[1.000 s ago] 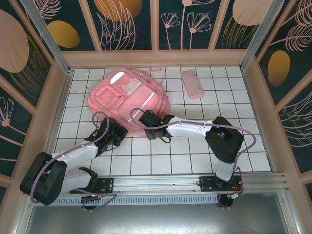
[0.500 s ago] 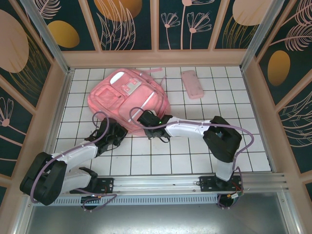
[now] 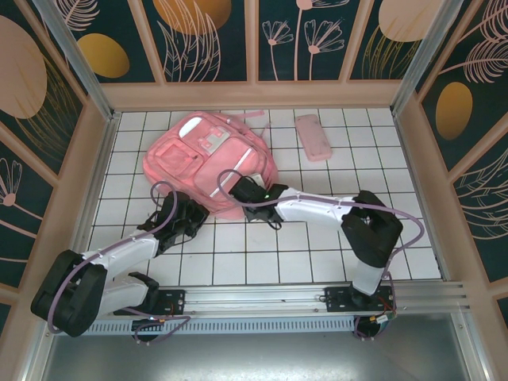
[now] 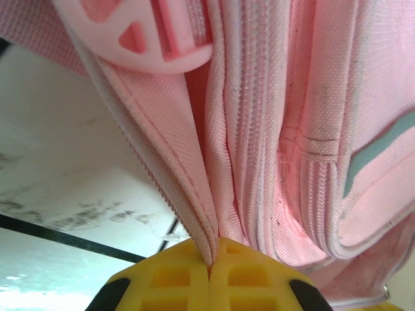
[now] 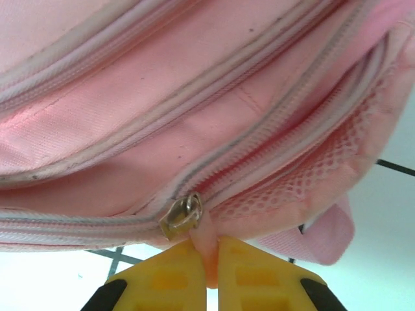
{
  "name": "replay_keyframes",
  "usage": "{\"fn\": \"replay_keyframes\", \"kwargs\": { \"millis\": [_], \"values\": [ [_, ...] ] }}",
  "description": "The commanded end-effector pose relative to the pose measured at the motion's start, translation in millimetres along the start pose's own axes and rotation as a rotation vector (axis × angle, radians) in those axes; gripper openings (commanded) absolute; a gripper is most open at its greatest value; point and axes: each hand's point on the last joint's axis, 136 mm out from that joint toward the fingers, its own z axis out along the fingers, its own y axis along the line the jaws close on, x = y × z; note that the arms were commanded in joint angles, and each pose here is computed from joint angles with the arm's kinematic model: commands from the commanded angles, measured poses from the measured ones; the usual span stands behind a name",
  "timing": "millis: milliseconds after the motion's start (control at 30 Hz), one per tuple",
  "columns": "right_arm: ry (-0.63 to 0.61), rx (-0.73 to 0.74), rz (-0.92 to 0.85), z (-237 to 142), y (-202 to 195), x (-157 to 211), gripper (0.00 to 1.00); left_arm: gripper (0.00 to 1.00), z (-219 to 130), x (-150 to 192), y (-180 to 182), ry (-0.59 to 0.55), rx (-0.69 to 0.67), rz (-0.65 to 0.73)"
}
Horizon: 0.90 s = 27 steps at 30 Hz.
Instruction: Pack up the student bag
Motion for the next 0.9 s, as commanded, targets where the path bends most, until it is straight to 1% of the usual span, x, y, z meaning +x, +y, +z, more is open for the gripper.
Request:
{"fn": "replay_keyframes", "kwargs": {
  "millis": [0, 100, 200, 367, 433, 500, 533, 600, 667, 733, 800, 867],
  "values": [
    [-0.042, 0.126, 0.068, -10.7, -66.1, -15.6, 0.04, 0.00, -2.0, -13.7, 21.0, -0.076, -0.084, 0.005],
    [-0.052, 0.088, 0.090, -7.2, -78.1, -27.1, 0.05, 0.00, -1.9, -14.5, 17.4, -0.075, -0.073, 0.024],
    [-0.050, 0.062, 0.070, -5.5, -77.7, -33.0, 0.05, 0.00, -1.7, -15.6, 12.9, -0.075, -0.068, 0.041],
    [-0.033, 0.008, 0.014, -9.1, -69.3, -27.5, 0.03, 0.00, -1.5, -16.0, 11.6, -0.076, -0.067, 0.049],
    [-0.030, 0.018, 0.007, -11.3, -72.4, -26.6, 0.03, 0.00, -2.0, -17.6, 12.2, -0.082, -0.076, 0.054],
    [-0.028, 0.018, 0.001, -15.6, -74.2, -28.5, 0.06, 0.00, -2.8, -18.7, 12.3, -0.089, -0.082, 0.059],
    [-0.019, 0.003, -0.008, -17.7, -71.7, -28.3, 0.07, 0.00, -3.0, -18.9, 12.1, -0.090, -0.081, 0.060],
    [0.004, -0.117, -0.035, -25.8, -50.3, -29.6, 0.09, 0.00, -2.1, -18.5, 11.3, -0.086, -0.079, 0.064],
    [-0.006, -0.220, -0.050, -36.5, -29.2, -32.9, 0.08, 0.00, -1.4, -17.7, 10.0, -0.080, -0.074, 0.071],
    [-0.011, -0.329, -0.073, -47.2, -7.6, -32.9, 0.09, 0.00, -0.7, -17.2, 5.6, -0.073, -0.062, 0.080],
    [-0.029, -0.345, -0.072, -50.3, -1.0, -34.3, 0.13, 0.00, 0.3, -16.5, 2.2, -0.065, -0.054, 0.089],
    [-0.034, -0.282, -0.057, -43.5, -9.4, -35.7, 0.13, 0.00, 1.0, -16.2, -0.2, -0.060, -0.050, 0.093]
  ]
}}
